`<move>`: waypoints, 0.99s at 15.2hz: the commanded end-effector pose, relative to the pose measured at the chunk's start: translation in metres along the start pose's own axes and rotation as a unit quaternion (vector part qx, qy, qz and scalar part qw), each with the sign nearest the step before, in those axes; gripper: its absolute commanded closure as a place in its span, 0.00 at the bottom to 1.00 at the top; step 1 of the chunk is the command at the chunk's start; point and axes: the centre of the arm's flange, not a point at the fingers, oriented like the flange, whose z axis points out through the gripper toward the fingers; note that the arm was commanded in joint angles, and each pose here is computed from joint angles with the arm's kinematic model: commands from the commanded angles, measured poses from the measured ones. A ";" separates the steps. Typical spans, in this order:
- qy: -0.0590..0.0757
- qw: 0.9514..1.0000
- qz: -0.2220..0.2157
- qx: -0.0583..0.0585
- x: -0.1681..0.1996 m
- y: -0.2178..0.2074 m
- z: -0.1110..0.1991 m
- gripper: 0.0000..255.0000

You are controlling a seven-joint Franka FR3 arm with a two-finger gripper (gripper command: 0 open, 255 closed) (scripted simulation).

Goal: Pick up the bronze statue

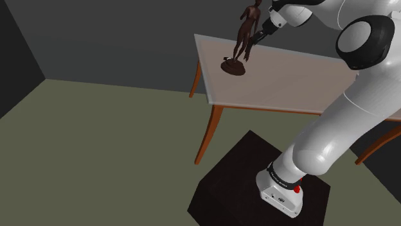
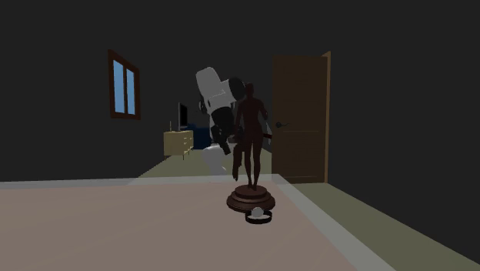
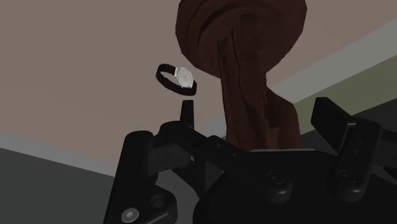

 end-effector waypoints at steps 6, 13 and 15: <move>0.002 1.000 0.000 0.000 -0.015 0.002 0.029 0.00; 0.002 1.000 0.000 0.000 -0.014 0.002 0.029 1.00; 0.002 1.000 0.000 0.000 -0.014 0.003 0.029 1.00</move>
